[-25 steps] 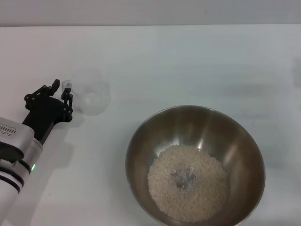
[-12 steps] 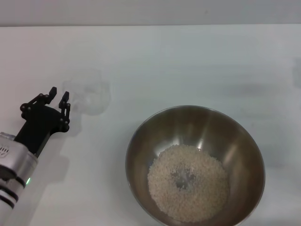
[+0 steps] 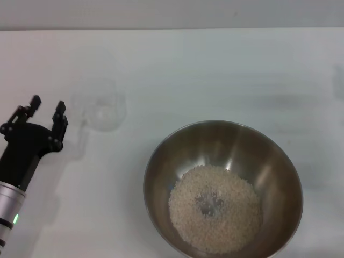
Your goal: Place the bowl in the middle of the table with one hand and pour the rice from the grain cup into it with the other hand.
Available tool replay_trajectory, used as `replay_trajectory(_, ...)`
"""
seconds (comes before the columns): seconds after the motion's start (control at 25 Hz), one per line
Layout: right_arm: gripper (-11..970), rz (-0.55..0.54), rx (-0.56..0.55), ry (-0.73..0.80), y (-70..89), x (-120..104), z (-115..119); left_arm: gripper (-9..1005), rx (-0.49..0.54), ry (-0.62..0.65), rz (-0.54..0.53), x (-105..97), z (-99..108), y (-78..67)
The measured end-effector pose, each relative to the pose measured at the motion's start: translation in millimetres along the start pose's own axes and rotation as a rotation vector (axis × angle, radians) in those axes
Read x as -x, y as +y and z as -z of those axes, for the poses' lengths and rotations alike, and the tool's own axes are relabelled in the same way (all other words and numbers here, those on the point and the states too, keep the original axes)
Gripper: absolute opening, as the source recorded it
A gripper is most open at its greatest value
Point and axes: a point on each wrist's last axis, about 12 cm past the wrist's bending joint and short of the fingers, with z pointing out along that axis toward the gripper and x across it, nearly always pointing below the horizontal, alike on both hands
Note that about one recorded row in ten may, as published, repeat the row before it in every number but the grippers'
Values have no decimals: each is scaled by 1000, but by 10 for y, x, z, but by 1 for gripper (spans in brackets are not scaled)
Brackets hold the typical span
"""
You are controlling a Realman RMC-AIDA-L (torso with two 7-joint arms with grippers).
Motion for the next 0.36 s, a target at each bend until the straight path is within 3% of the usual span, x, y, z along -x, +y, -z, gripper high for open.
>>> replay_trajectory(0.08,488,1,11,21,19,-28,13,356,-2,-67,89,88,-63,22)
replay_trajectory(0.24,488,5,9,60,15,-73,23,598,-13,-131,138,176,-143,12)
replay_trajectory(0.36,488,26,30,105,38,-126,28,598,-22,-169,147,231,-188,-8)
